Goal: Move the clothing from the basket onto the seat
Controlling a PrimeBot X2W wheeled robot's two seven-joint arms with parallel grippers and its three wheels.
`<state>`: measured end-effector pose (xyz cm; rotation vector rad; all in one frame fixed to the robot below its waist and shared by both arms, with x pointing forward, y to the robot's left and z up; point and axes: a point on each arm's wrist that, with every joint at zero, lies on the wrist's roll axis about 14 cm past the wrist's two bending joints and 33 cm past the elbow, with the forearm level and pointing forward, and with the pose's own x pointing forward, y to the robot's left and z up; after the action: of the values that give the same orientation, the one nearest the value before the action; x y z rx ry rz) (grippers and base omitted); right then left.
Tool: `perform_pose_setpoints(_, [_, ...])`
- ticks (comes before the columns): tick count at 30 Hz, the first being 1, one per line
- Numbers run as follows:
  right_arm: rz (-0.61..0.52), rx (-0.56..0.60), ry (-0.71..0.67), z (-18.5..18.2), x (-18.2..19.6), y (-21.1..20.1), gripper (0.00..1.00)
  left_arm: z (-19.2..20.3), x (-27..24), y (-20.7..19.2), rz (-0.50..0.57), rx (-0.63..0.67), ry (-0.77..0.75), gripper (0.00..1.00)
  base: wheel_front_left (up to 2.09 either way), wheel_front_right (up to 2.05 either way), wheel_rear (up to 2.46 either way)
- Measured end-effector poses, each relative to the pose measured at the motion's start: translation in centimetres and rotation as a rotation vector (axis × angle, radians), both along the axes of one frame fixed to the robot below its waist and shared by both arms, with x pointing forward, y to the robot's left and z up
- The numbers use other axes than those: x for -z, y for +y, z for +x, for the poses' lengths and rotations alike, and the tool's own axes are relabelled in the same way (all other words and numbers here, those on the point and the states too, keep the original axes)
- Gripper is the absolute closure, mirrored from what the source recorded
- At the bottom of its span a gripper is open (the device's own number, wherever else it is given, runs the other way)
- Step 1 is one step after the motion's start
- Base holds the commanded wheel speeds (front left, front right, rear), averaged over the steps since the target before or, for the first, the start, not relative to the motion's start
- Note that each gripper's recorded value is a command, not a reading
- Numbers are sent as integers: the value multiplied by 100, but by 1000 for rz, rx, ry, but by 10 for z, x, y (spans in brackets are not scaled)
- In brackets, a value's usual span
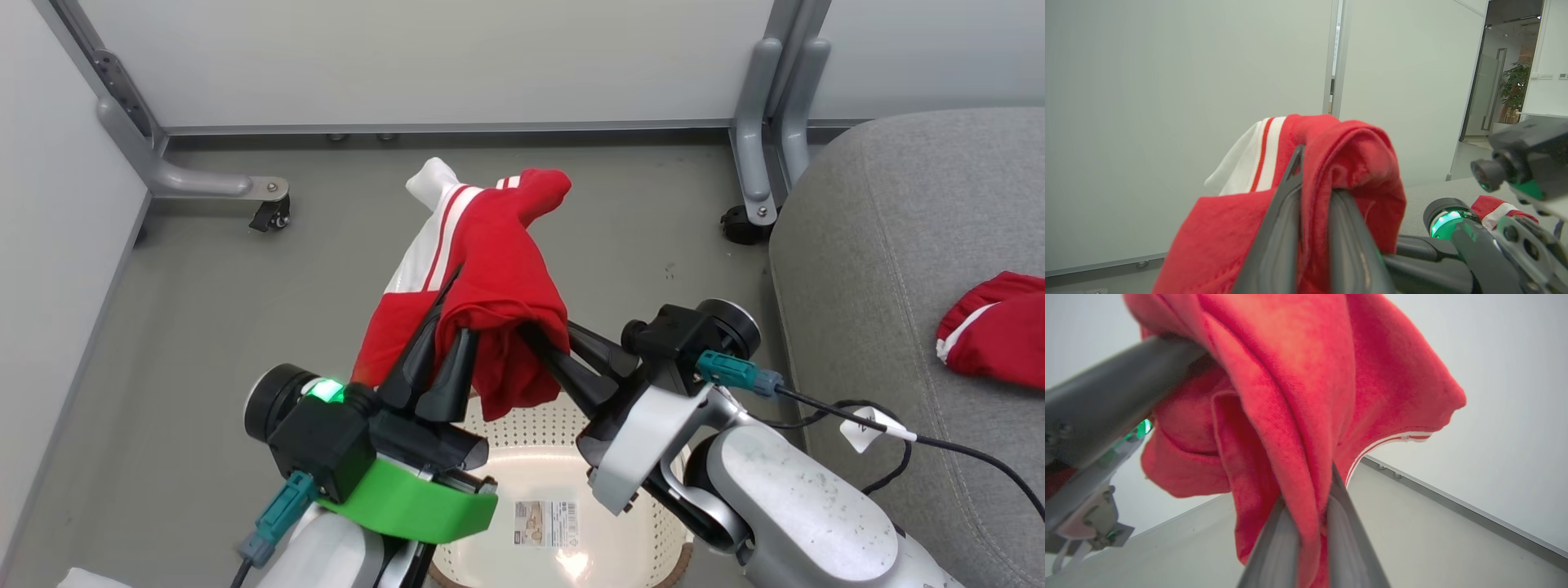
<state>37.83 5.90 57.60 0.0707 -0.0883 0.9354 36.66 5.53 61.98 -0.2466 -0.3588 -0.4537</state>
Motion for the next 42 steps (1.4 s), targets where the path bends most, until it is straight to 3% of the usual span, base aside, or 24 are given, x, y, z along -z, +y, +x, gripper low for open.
perform_pose_setpoints(17, [36, 24, 17, 3, -1, -8, 100, 0, 0, -4, 10, 8, -8, 100, 0, 0, 0])
perform_pose_setpoints(18, [38, 27, 16, 3, -2, -8, 100, 0, 0, -4, 10, 7, -8, 68, 0, 0, 0])
perform_pose_setpoints(19, [44, 29, 14, 4, -3, -9, 100, 1, 0, -4, 6, 6, -9, 22, 0, 0, 0])
perform_pose_setpoints(20, [48, 32, 17, 5, -3, -10, 100, 1, -1, -4, 4, 4, -9, 0, 0, 0, 0])
perform_pose_setpoints(29, [86, 87, 7, 20, -11, -23, 100, 0, 4, -6, 28, 0, 0, 0, 0, 0, 0])
perform_pose_setpoints(42, [88, 166, 35, 35, 0, -44, 100, -18, 66, -12, 187, 67, 185, 0, 0, 0, 0])
